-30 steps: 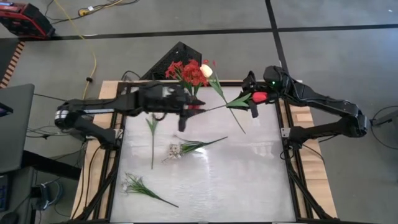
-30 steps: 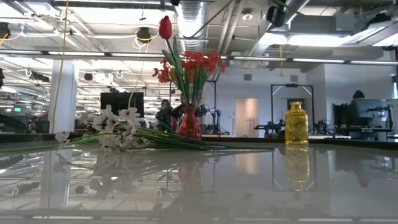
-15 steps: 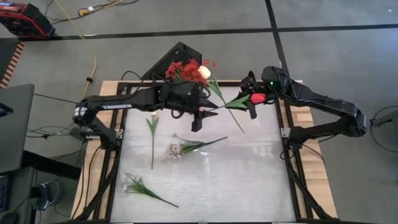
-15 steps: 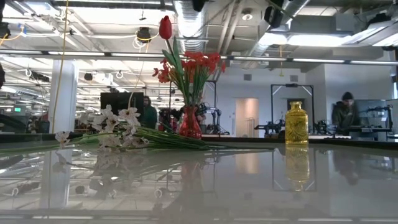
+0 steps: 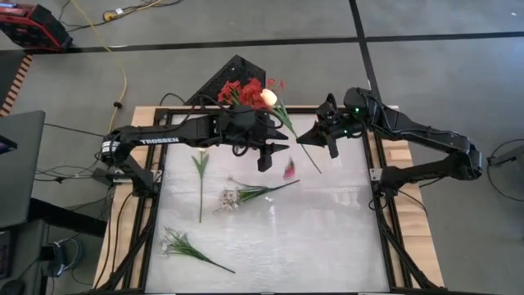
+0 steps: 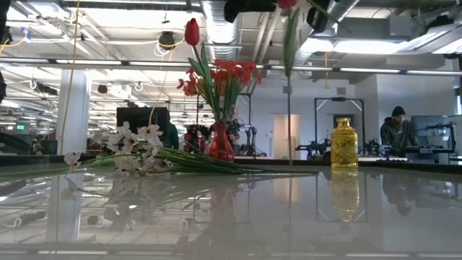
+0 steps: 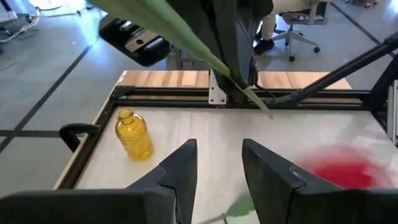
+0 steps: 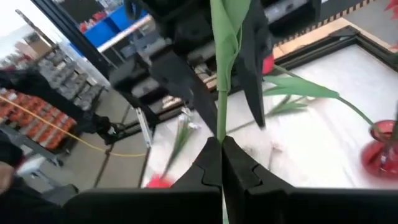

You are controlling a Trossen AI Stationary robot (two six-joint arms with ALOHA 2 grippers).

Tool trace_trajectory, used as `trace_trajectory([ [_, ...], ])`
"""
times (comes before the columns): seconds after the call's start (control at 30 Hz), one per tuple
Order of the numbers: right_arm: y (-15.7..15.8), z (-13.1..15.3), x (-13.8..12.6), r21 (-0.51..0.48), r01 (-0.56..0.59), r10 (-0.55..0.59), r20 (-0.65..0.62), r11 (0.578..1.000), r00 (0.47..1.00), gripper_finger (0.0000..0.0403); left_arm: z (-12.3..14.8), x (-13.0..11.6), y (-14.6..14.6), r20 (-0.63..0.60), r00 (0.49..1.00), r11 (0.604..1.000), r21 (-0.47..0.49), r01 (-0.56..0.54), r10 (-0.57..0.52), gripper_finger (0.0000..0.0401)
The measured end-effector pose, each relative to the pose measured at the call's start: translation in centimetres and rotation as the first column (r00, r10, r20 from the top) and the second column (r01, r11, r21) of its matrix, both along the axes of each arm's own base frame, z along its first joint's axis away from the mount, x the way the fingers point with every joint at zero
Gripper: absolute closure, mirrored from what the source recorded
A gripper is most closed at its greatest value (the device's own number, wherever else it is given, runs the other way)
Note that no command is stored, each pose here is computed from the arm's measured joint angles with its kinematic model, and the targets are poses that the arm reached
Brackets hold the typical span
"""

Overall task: Sort flowers into vase by color
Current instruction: Put the white flower into the yellow vase

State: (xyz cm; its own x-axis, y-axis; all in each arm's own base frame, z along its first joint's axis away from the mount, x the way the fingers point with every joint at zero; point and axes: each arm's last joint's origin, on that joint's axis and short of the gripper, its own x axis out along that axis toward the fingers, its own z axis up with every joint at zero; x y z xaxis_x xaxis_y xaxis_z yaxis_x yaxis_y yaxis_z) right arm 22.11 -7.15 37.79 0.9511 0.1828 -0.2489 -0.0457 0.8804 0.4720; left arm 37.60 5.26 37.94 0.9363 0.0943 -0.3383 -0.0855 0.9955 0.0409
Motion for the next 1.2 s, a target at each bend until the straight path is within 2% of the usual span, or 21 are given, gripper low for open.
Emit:
trace_trajectory([
  [0.1, -0.4, 0.0, -0.6, -0.025, 0.027, -0.027, -0.013, 0.999, 1.0, 0.0383, 0.4, -0.6, -0.1, -0.007, 1.0, 1.0, 0.007, 0.0, 0.0, 0.0284],
  [0.27, -1.5, 0.5, -2.0, -0.103, 0.133, -0.133, 0.005, 0.986, 0.991, 0.0383, 2.2, -2.3, -0.2, 0.028, 0.999, 0.999, 0.026, -0.026, 0.025, 0.0284],
  [0.47, -3.2, 0.7, -3.5, -0.247, 0.253, -0.257, 0.018, 0.935, 0.966, 0.0383, 4.2, -4.9, -0.3, 0.042, 0.994, 0.993, 0.052, -0.102, 0.1, 0.0284],
  [0.57, -4.3, 0.8, -4.0, -0.289, 0.294, -0.297, 0.036, 0.911, 0.954, 0.0383, 4.8, -6.1, -0.4, 0.033, 0.992, 0.991, 0.058, -0.123, 0.121, 0.0284],
  [0.67, -5.1, 0.6, -4.1, -0.287, 0.292, -0.296, 0.032, 0.912, 0.955, 0.0383, 5.3, -7.1, -0.6, 0.024, 0.992, 0.99, 0.059, -0.125, 0.124, 0.0284],
  [0.73, -5.5, 0.2, -4.0, -0.264, 0.261, -0.269, 0.007, 0.928, 0.963, 0.0383, 5.6, -7.8, -0.7, 0.019, 0.992, 0.99, 0.06, -0.127, 0.126, 0.0284],
  [0.83, -5.1, -1.2, -4.2, -0.196, 0.213, -0.24, -0.125, 0.957, 0.963, 0.0383, 6.2, -9.1, -0.9, 0.018, 0.992, 0.99, 0.059, -0.127, 0.126, 0.0284],
  [0.9, -4.6, -2.4, -4.6, -0.165, 0.225, -0.264, -0.272, 0.96, 0.925, 0.0383, 6.6, -10.0, -1.0, 0.012, 0.992, 0.99, 0.054, -0.129, 0.128, 0.0284],
  [1.03, -3.4, -4.5, -5.8, -0.168, 0.302, -0.343, -0.556, 0.938, 0.757, 0.0383, 6.9, -11.7, -1.2, 0.022, 0.99, 0.99, 0.028, -0.141, 0.141, 0.0284],
  [1.1, -2.9, -4.9, -6.1, -0.179, 0.335, -0.371, -0.613, 0.925, 0.697, 0.0383, 6.8, -12.3, -1.3, 0.028, 0.987, 0.987, 0.023, -0.158, 0.157, 0.0284],
  [1.2, -2.5, -6.2, -5.6, -0.176, 0.375, -0.396, -0.633, 0.91, 0.665, 0.0378, 6.4, -12.8, -1.3, 0.039, 0.986, 0.987, 0.02, -0.162, 0.161, 0.0284],
])
